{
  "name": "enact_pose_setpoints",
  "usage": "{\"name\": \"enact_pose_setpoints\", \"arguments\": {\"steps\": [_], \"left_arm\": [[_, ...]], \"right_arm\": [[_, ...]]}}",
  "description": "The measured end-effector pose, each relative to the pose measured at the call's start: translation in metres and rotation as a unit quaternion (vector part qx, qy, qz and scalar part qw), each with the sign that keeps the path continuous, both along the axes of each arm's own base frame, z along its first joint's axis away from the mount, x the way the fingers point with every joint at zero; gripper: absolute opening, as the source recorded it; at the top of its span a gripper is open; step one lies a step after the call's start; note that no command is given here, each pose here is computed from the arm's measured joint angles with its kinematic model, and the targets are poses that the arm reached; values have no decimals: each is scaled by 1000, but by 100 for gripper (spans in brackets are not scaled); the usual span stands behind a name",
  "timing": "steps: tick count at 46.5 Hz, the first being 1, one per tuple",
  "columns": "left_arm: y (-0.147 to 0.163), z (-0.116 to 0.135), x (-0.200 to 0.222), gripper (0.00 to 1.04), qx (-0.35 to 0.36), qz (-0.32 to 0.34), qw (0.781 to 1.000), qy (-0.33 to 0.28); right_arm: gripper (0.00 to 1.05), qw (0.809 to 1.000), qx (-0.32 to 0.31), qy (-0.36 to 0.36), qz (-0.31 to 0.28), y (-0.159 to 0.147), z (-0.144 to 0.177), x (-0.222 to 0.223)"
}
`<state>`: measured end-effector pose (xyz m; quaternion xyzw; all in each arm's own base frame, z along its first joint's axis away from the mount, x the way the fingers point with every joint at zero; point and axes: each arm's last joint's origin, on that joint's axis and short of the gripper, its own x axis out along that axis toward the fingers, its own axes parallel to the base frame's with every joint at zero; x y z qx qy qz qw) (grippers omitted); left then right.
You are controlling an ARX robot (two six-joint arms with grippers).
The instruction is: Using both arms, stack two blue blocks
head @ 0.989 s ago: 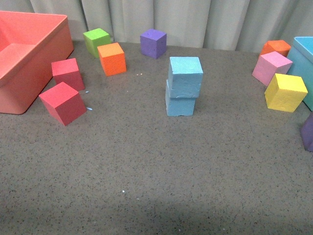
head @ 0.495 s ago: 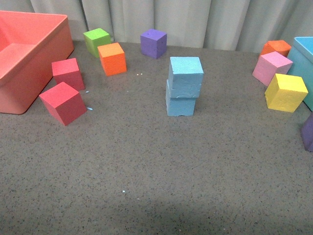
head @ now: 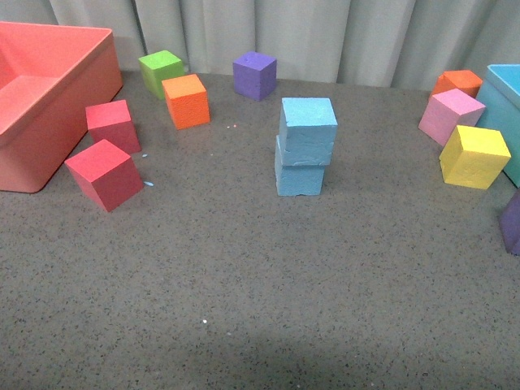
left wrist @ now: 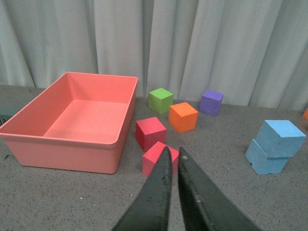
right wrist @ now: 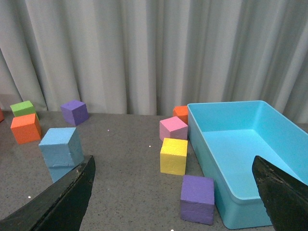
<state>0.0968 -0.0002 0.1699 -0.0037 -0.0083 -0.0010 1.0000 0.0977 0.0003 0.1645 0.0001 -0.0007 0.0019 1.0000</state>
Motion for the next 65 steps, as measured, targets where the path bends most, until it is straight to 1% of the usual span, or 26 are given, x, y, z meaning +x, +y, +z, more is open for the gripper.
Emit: {"name": "enact_pose_setpoints", "arguments": {"steps": [2,7,12,17,21,22,25,65], "left_arm": [[0,0,0,14,0,0,1000,0],[0,0,0,39,0,0,1000,0],[0,0,0,61,0,0,1000,0],[0,0,0,86,0,0,1000,0],[0,0,0,98,0,0,1000,0],[0,0,0,100,1,0,1000,0],[0,0,0,97,1,0,1000,0],[0,0,0,98,1,0,1000,0]], "right_arm": [[95,1000,0,0,0,0,0,0],[95,1000,0,0,0,0,0,0],[95,1000,0,0,0,0,0,0],[95,1000,0,0,0,0,0,0],[95,1000,0,0,0,0,0,0],[95,1000,0,0,0,0,0,0],[95,1000,0,0,0,0,0,0],[95,1000,0,0,0,0,0,0]]}}
